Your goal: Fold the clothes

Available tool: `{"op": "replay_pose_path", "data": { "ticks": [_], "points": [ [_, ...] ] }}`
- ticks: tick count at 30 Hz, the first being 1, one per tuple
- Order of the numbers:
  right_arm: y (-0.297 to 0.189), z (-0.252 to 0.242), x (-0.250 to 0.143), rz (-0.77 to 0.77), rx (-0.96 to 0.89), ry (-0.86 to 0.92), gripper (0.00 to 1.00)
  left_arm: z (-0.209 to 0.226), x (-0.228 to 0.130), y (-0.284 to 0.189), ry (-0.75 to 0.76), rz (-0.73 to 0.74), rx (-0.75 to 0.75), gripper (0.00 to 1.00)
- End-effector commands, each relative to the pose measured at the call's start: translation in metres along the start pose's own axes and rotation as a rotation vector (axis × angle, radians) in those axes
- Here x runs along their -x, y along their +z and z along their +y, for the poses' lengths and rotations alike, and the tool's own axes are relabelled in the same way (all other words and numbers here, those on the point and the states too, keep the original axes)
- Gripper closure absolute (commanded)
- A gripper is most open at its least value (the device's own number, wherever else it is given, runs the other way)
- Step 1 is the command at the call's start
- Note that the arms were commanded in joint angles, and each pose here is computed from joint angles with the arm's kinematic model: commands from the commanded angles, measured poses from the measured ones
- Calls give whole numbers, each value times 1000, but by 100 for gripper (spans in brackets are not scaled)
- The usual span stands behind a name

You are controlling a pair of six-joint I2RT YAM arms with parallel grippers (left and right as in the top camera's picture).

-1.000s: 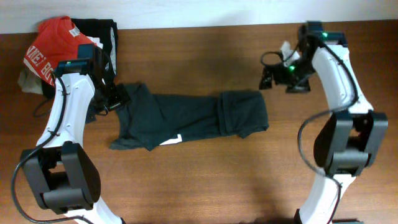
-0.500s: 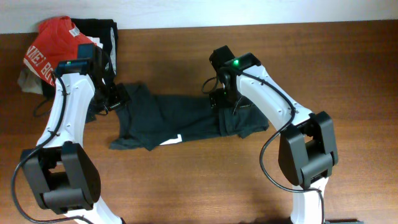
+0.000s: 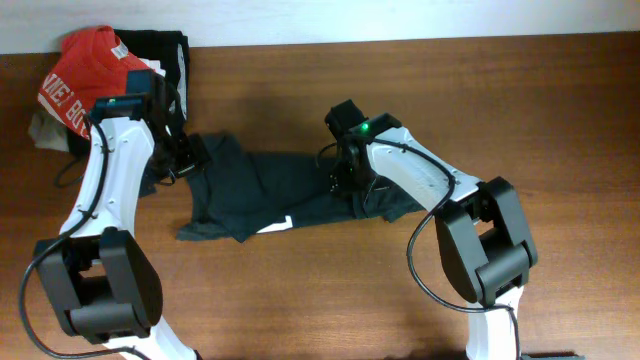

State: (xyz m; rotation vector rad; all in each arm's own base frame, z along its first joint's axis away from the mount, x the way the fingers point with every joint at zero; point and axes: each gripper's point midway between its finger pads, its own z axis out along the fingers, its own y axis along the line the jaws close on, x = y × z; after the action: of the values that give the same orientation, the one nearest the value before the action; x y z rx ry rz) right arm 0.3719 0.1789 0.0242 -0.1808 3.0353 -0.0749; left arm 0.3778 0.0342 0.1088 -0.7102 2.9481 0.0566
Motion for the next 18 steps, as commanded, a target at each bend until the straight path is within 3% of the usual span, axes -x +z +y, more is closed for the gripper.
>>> {"op": "replay_pose_path", "data": {
  "ticks": [1, 4, 8, 13, 18],
  "points": [
    [8, -1, -7, 14, -11, 8, 16, -2, -2, -1, 3, 3, -7, 1],
    [8, -2, -4, 1, -10, 14, 54, -2, -2, -1, 3, 2, -7, 1],
    [-4, -11, 8, -18, -4, 42, 94, -2, -2, -1, 3, 3, -7, 1],
    [-43, -5, 28, -63, 35, 50, 96, -2, -2, -1, 3, 3, -6, 1],
    [-63, 39, 24, -31, 225, 13, 96, -2, -2, -1, 3, 2, -7, 1]
  ]
}}
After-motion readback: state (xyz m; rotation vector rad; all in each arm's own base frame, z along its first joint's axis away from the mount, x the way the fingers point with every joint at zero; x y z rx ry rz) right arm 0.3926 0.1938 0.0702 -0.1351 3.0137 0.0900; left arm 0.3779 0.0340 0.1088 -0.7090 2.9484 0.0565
